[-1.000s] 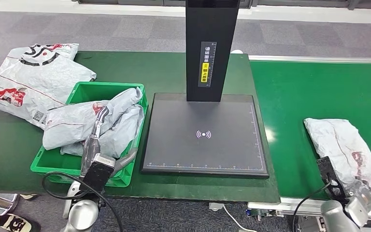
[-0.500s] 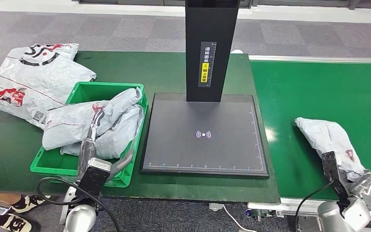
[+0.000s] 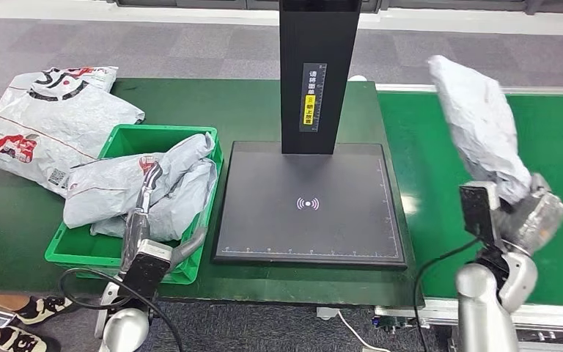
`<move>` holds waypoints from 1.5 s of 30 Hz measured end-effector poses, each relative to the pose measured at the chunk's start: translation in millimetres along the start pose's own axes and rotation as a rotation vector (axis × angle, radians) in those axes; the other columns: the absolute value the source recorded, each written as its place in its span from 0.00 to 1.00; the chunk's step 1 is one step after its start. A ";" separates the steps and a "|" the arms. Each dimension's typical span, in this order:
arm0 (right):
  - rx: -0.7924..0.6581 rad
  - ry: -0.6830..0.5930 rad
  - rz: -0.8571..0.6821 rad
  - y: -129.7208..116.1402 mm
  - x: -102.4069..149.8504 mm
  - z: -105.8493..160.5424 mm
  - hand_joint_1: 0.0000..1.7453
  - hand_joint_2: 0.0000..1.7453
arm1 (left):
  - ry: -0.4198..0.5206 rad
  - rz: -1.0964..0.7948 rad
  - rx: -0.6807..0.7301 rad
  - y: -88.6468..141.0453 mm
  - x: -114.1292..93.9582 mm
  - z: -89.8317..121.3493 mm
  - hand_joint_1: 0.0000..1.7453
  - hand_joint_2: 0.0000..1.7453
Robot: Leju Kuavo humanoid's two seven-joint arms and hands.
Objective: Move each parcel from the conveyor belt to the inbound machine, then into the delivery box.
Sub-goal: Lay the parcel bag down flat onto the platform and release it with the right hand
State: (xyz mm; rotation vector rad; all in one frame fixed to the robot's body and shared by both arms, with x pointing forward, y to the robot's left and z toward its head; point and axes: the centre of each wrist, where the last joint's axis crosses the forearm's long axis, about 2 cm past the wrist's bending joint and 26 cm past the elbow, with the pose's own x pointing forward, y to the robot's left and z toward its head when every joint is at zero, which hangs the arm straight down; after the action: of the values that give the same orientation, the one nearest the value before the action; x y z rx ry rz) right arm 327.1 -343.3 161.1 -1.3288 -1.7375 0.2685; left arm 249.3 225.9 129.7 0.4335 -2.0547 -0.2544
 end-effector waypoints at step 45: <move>0.192 -0.590 -0.251 67.6 152.8 64.7 0.00 1.00 | -0.003 0.031 -0.053 -19.6 -1.7 -18.5 0.00 1.00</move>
State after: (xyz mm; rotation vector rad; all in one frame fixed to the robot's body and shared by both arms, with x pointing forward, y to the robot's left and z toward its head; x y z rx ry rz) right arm 320.9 -164.3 160.4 -0.9280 -2.2733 0.7189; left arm 270.0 208.6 130.6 0.3685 -2.0510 -0.2900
